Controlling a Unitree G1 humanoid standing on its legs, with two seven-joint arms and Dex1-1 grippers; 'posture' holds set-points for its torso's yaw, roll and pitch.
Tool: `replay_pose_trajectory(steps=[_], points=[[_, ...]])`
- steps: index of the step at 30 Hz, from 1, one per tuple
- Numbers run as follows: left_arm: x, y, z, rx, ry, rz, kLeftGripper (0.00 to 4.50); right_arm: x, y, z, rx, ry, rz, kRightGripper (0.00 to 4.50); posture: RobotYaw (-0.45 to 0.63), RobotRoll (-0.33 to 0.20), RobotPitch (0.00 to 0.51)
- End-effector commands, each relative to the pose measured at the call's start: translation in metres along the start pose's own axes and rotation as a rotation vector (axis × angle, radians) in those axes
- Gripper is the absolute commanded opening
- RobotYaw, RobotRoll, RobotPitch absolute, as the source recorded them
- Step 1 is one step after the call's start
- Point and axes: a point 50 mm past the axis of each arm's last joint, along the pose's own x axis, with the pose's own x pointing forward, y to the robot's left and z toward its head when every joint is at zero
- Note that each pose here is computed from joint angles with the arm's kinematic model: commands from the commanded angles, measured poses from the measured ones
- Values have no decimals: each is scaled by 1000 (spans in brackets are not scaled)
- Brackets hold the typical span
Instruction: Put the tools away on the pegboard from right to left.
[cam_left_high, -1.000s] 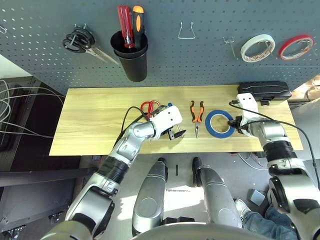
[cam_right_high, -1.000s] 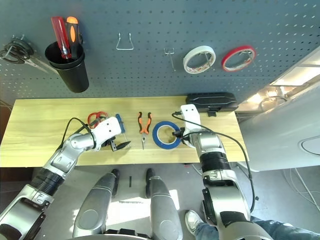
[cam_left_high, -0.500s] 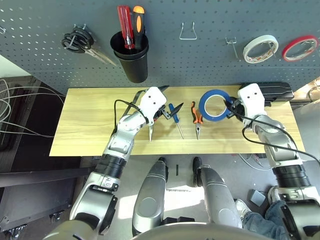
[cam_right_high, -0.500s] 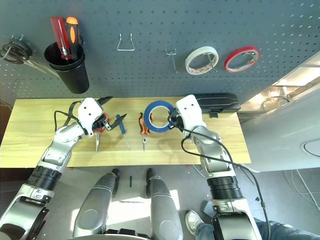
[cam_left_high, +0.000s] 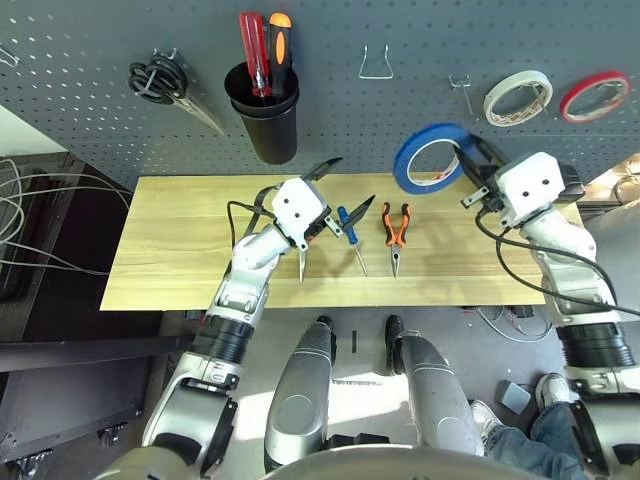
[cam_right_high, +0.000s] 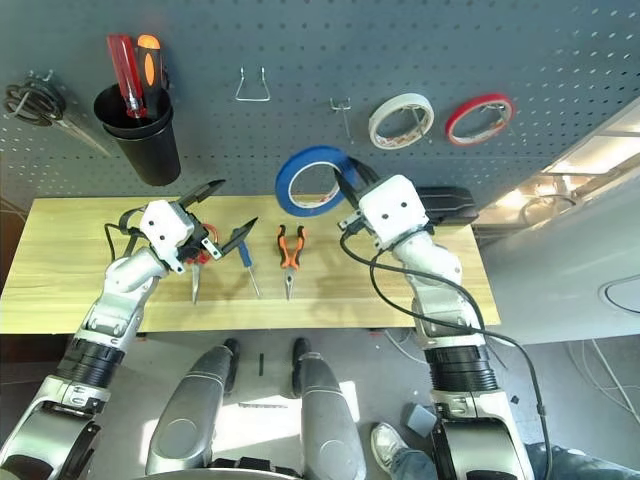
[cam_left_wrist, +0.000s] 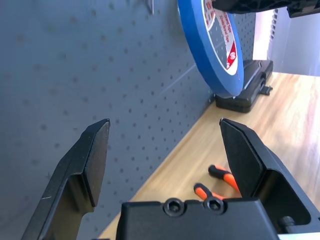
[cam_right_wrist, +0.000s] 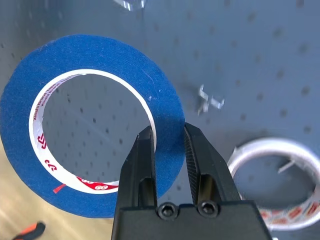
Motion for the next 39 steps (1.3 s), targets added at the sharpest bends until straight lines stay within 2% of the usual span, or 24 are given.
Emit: replay_pose_trajectory(steps=[1, 9, 15, 24, 30, 37, 38, 39], points=[[-4, -1, -5, -2, 10, 0, 4500, -8, -1, 16, -14, -40, 28, 698, 134, 0, 327], [-4, 0, -8, 0, 12, -4, 4500, -16, -6, 32, -1, -26, 14, 698, 101, 0, 324], [2, -1, -9, -5, 2, -17, 4500, -14, -24, 34, -23, 26, -99, 698, 64, 0, 318], [9, -1, -9, -11, -14, -30, 4500, 6, -35, 20, -28, 84, -161, 698, 56, 0, 317], [9, -2, -9, -8, -14, -34, 4500, 21, -35, -5, 21, 172, -187, 698, 64, 0, 318], [7, 0, -9, -4, -11, -31, 4500, 40, -28, -11, 66, 165, -177, 698, 68, 0, 322], [7, 0, -9, -4, -11, -32, 4500, 41, -27, -11, 73, 160, -174, 1435, 68, 0, 322], [7, 0, -9, -2, -11, -33, 4500, 41, -25, -11, 81, 160, -160, 1726, 69, 0, 326]])
